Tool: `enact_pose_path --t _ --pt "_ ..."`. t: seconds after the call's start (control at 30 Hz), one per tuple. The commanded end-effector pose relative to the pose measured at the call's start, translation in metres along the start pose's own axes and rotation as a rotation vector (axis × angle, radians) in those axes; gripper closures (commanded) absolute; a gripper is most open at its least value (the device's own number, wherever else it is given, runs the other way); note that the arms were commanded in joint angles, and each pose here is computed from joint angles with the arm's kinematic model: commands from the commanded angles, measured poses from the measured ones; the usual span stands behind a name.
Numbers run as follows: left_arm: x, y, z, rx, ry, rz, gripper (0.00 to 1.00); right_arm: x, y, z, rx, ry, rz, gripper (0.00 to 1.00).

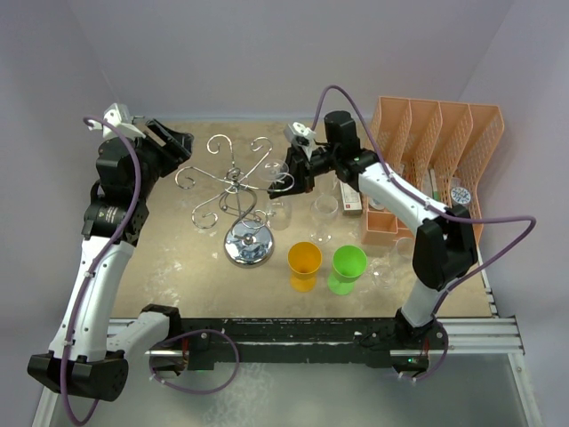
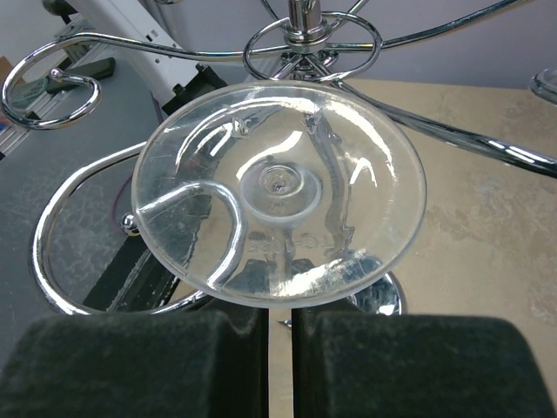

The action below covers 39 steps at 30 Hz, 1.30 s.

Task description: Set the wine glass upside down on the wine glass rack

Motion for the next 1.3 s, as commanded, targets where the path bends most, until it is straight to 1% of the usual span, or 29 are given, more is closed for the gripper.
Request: enact_pose_path --t 0.0,0.13,0.43,0.83,0.9,1.03,1.13,1.27 --pt "0.001 0.0 0.006 -0.032 0.008 0.007 0.35 0.023 0.002 0.016 -0.005 0.084 0.028 1.0" --pt "0.005 -0.002 0.003 -0.028 0.007 0.042 0.35 0.026 0.002 0.016 -0.005 0.082 0.033 1.0" --pt "0.008 -0.005 -0.001 -0.013 0.006 0.057 0.35 0.039 0.003 0.023 -0.009 0.107 0.054 1.0" --pt "0.006 -0.005 -0.003 -0.001 0.005 0.039 0.34 0.048 0.005 0.021 -0.021 0.077 0.02 1.0" --pt "0.004 -0.003 -0.001 -0.001 -0.008 0.019 0.34 0.044 0.005 0.019 -0.023 0.059 -0.006 1.0" --pt "-0.004 0.004 0.006 -0.014 -0.042 -0.043 0.34 0.032 0.005 0.02 -0.045 0.027 -0.114 1.0" --pt "-0.017 0.015 0.016 -0.031 -0.055 -0.142 0.34 0.026 0.006 0.025 -0.077 0.028 -0.185 1.0" --pt "-0.037 0.034 0.032 -0.073 -0.029 -0.273 0.35 0.035 0.009 0.036 -0.139 0.077 -0.24 1.0"
Point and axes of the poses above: each gripper's point midway between its finger pads, its own y axis back along the fingers, its own x axis along the line the jaws close on, z = x × y, the point moved 7 cm from there along y, back along the fingers, and after that the axes turned 13 degrees about -y, right-handed, at the moved point
